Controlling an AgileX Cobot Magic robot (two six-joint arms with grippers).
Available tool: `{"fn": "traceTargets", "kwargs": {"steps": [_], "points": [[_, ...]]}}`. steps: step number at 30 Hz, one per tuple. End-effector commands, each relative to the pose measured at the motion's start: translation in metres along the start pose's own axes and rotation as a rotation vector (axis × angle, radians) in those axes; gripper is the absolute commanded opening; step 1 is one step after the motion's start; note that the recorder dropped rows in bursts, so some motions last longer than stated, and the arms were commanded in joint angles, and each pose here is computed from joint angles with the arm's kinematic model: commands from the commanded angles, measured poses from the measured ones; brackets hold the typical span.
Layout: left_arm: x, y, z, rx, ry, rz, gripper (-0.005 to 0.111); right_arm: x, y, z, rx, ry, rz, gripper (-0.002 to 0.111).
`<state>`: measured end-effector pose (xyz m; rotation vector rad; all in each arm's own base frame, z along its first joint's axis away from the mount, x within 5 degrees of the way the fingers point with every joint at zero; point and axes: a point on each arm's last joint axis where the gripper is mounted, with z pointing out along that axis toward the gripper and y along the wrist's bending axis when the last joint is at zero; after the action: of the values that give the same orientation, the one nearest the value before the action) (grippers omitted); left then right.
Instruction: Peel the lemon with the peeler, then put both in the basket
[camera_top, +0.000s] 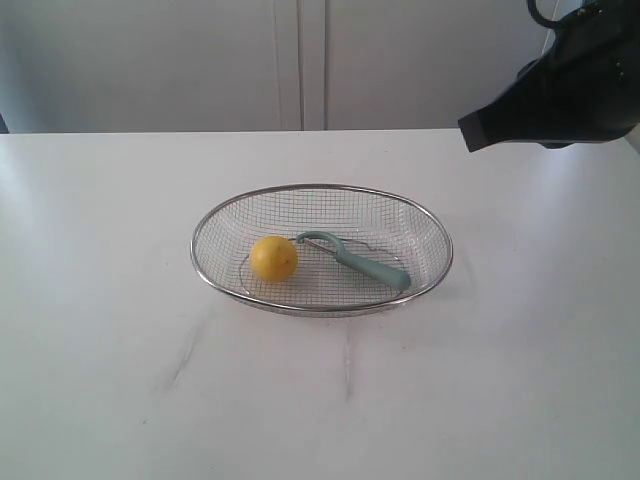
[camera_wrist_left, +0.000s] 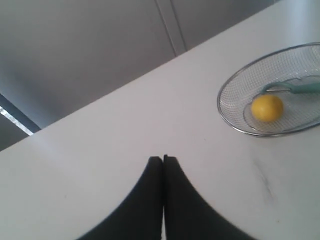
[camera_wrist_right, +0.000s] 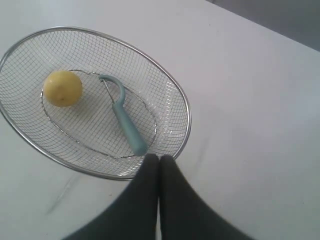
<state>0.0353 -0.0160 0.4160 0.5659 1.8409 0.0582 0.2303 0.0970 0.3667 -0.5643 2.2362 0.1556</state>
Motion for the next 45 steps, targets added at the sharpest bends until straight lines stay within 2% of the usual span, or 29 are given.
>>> {"fn": "traceTargets", "kwargs": {"steps": [1, 11, 16, 18, 23, 28, 33, 35, 37, 40, 45], "points": [[0.007, -0.007, -0.025, -0.061, -0.066, -0.016, 0.0, 0.0, 0.0, -0.001, 0.006, -0.013, 0.001, 0.0], [0.017, -0.021, -0.056, -0.183, -0.168, -0.03, 0.0, 0.0, 0.0, -0.001, 0.006, -0.013, 0.001, 0.0], [0.027, -0.018, -0.032, -0.236, -0.328, -0.079, 0.0, 0.0, 0.0, -0.001, 0.006, -0.013, 0.001, 0.0], [0.042, -0.018, -0.011, -0.253, -0.353, -0.107, 0.0, 0.0, 0.0, -0.001, 0.006, -0.013, 0.001, 0.0], [0.097, -0.028, 0.039, -0.244, -0.326, -0.21, 0.0, 0.0, 0.0, -0.001, 0.006, -0.013, 0.001, 0.0], [0.15, -0.041, 0.066, -0.266, -0.344, -0.297, 0.0, 0.0, 0.0, -0.001, 0.006, -0.013, 0.001, 0.0], [0.196, -0.052, 0.094, -0.258, -0.247, -0.379, 0.0, -0.001, 0.0, -0.001, 0.001, -0.017, 0.005, 0.0], [0.198, -0.053, 0.095, -0.252, -0.234, -0.385, 0.0, -0.001, 0.0, -0.001, 0.001, -0.017, 0.005, 0.0], [0.205, -0.06, 0.098, -0.19, -0.134, -0.347, 0.0, -0.001, 0.0, -0.001, 0.001, -0.017, 0.005, 0.0], [0.21, -0.065, 0.099, -0.141, -0.068, -0.349, 0.0, -0.001, 0.0, -0.001, 0.001, -0.017, 0.005, 0.0], [0.212, -0.067, 0.1, -0.127, -0.052, -0.358, 0.0, -0.001, 0.0, -0.001, 0.001, -0.017, 0.005, 0.0]]}}
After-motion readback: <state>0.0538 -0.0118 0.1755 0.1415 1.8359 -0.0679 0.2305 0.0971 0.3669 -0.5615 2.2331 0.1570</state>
